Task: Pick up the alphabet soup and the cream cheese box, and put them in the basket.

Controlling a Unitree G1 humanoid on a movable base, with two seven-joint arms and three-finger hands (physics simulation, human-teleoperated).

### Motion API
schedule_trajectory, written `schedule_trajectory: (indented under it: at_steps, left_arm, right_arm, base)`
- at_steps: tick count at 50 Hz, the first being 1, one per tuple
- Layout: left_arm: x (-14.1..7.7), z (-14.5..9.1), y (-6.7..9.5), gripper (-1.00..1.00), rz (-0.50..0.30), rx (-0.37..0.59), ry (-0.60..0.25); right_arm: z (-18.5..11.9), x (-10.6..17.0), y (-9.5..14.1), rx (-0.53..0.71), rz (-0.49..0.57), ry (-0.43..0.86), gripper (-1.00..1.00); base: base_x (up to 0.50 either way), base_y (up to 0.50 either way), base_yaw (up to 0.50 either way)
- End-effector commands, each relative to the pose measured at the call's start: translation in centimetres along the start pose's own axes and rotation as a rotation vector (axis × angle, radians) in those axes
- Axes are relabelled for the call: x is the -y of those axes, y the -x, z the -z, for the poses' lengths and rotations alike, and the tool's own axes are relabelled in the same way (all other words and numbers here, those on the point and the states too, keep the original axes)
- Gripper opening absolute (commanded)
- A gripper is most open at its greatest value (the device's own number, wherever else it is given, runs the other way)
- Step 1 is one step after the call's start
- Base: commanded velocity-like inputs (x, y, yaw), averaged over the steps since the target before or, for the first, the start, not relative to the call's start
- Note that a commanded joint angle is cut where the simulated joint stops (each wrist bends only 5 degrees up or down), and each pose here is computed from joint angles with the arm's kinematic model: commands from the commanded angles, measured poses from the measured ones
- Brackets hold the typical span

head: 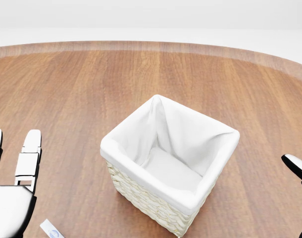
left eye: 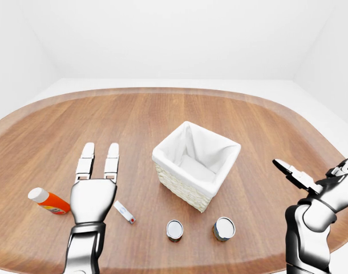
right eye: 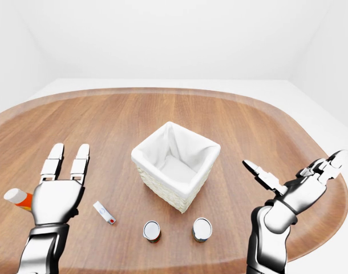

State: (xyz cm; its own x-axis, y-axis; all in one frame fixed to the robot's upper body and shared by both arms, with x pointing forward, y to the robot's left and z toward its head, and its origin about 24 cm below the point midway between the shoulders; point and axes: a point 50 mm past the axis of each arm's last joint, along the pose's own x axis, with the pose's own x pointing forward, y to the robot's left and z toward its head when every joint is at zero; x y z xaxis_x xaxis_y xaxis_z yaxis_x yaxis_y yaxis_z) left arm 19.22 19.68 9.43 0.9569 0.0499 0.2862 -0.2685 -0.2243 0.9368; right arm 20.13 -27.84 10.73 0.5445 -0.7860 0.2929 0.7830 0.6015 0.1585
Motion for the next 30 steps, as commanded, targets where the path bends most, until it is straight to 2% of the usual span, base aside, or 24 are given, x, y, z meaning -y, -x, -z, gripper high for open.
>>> schedule_trajectory:
  at_steps: [1,12,20,30]
  left_arm:
    - [1.9,-0.4,1.0,1.00,0.060,0.029,-0.003]
    - [5.0,-1.7,1.6,1.00,0.135,0.110,-0.016]
    - [6.0,-2.1,2.2,1.00,0.155,0.147,-0.025]
    - [8.7,-3.1,2.8,1.00,0.194,0.182,-0.040]
  right_arm:
    - [0.3,0.0,0.0,-0.007,0.000,0.005,1.00]
    - [-0.2,0.1,0.0,0.001,0.002,0.000,1.00]
    - [0.0,0.0,0.1,0.001,0.002,0.002,1.00]
    - [0.1,0.0,0.0,0.001,0.000,0.004,1.00]
  base:
    - [0.00,0.00,0.00]
    - [0.00,0.00,0.00]
    - [0.00,0.00,0.00]
    - [0.00,0.00,0.00]
